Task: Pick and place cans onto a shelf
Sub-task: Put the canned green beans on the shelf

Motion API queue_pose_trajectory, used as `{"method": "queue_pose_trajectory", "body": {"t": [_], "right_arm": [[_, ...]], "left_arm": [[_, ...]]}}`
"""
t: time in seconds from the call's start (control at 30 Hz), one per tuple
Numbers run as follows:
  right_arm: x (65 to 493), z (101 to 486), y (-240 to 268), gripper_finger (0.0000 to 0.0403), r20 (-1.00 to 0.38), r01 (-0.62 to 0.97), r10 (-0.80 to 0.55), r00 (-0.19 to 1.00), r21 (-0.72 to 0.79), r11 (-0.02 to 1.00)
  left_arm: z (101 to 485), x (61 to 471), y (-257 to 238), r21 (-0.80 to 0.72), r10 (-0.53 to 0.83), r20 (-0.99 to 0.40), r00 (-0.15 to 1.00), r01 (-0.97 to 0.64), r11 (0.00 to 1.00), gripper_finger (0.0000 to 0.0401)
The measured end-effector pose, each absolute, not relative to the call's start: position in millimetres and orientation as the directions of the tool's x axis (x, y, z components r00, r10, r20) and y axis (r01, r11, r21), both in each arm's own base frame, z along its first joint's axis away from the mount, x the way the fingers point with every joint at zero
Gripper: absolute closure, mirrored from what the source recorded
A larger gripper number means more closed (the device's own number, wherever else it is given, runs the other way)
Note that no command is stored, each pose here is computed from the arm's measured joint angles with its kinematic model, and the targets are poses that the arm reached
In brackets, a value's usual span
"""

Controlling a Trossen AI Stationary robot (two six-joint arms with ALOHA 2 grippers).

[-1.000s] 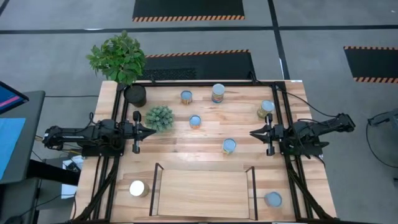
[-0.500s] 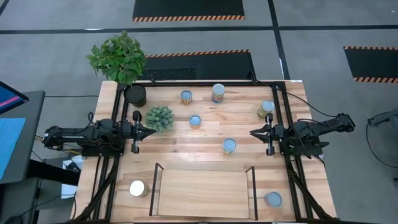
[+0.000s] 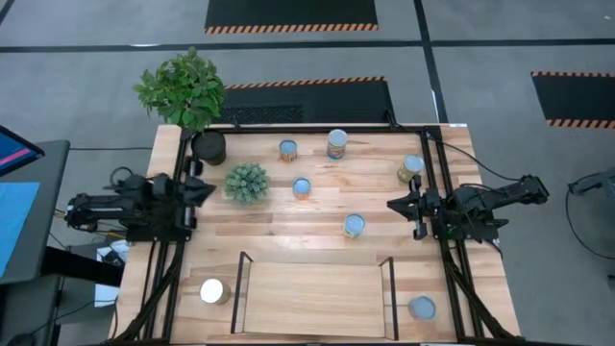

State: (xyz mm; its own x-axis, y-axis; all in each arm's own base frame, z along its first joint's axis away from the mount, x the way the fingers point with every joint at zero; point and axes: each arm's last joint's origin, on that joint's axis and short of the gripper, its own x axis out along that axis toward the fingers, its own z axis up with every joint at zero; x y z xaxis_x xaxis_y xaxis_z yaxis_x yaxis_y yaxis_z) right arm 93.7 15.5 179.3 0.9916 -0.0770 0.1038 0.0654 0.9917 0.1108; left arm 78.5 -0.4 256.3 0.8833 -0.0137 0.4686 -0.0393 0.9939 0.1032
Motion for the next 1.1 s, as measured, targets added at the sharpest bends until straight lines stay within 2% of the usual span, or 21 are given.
{"method": "queue_pose_trajectory", "body": {"t": [0.13,0.27,0.4,0.53,0.63,0.73,0.97,1.1], "right_arm": [[94,180,16,0.0344,0.105,0.064,-0.077,0.992,0.122,0.990],[94,180,15,0.0344,0.106,0.064,-0.077,0.991,0.118,0.991],[94,179,16,0.0344,0.098,0.065,-0.077,0.992,0.115,0.991],[94,179,16,0.0344,0.094,0.066,-0.076,0.993,0.113,0.991],[94,179,16,0.0344,0.093,0.066,-0.076,0.993,0.112,0.992],[94,179,16,0.0344,0.093,0.066,-0.076,0.993,0.111,0.992],[94,179,16,0.0344,0.093,0.066,-0.076,0.993,0.111,0.992],[94,179,16,0.0344,0.091,0.066,-0.076,0.993,0.111,0.992]], "left_arm": [[293,78,0,0.159,0.010,0.335,0.942,-0.067,0.985,0.0401],[311,89,1,0.137,0.041,-0.003,0.999,-0.040,0.990,0.0401],[317,94,1,0.006,0.019,-0.340,0.940,-0.018,1.000,0.0401],[312,101,-1,-0.214,-0.026,-0.559,0.829,-0.115,0.970,0.0401],[303,104,-3,-0.346,-0.097,-0.660,0.745,-0.187,0.920,0.0401],[293,105,-5,-0.416,-0.167,-0.749,0.642,-0.257,0.872,0.0401],[274,103,-7,-0.446,-0.225,-0.875,0.429,-0.535,0.718,0.0401],[266,104,-11,-0.471,-0.310,-0.879,0.362,-0.558,0.683,0.0401]]}}
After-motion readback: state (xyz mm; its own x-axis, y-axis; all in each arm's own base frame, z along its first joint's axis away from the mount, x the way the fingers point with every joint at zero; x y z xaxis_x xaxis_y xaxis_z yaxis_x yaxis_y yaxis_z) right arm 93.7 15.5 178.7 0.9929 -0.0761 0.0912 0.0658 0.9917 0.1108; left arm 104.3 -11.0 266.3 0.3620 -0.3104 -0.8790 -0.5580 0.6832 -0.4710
